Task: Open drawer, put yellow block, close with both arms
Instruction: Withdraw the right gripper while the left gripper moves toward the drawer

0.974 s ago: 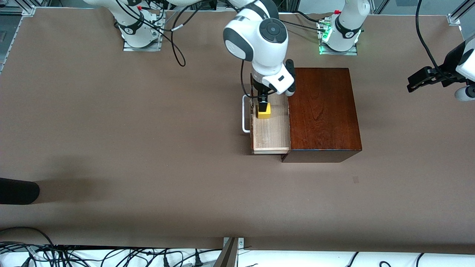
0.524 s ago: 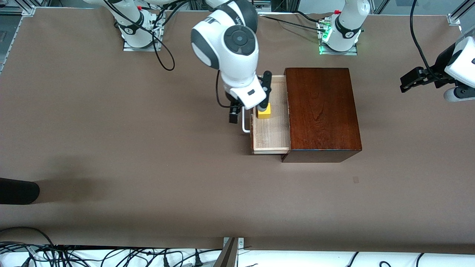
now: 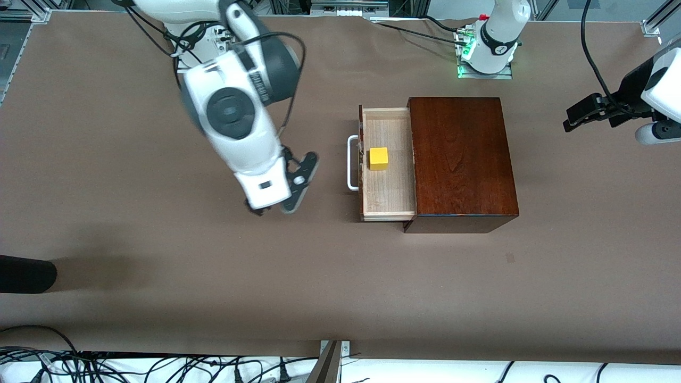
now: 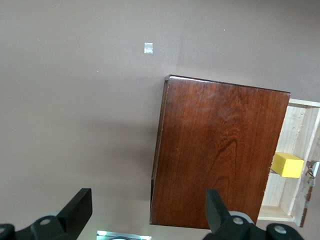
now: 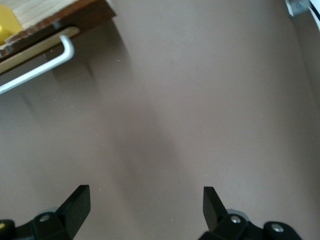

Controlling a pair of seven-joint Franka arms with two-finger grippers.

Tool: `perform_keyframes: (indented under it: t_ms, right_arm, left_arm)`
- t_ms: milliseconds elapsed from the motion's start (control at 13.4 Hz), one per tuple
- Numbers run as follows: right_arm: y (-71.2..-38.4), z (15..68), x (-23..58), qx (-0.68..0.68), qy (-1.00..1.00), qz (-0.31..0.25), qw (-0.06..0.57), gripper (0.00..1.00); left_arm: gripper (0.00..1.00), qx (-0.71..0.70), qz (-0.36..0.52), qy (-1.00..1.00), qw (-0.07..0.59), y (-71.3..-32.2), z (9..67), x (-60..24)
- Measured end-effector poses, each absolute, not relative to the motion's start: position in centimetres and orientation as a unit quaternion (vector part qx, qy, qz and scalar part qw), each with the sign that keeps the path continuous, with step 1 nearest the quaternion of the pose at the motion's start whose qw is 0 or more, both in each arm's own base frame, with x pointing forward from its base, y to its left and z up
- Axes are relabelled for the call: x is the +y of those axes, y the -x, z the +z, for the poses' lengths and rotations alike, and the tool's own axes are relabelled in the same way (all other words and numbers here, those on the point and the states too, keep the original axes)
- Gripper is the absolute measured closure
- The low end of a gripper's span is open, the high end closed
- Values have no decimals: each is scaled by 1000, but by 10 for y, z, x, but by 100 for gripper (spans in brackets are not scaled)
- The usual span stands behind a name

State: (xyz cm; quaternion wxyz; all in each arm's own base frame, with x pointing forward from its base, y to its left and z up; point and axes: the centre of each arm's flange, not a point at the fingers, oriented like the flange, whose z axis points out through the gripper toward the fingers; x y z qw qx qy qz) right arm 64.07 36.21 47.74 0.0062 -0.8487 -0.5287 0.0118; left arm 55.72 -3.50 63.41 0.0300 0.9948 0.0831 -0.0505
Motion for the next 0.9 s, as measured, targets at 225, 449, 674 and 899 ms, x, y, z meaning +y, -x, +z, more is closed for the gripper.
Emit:
perform_keyframes:
  t_ms: [225, 449, 674, 899]
  right_arm:
    - [-646, 501, 307, -446, 894, 12, 26, 0]
    - [-638, 532, 273, -350, 936, -1, 28, 0]
    - [-633, 553, 230, -257, 966, -6, 31, 0]
    - [-631, 562, 180, -186, 982, -23, 35, 0]
  left_arm:
    - [0, 81, -53, -995, 35, -558, 632, -34]
    - [0, 70, -86, -993, 33, -561, 615, -35]
    - [0, 56, -105, -992, 42, -562, 605, -44]
    - [0, 29, -109, -992, 57, -558, 606, -81]
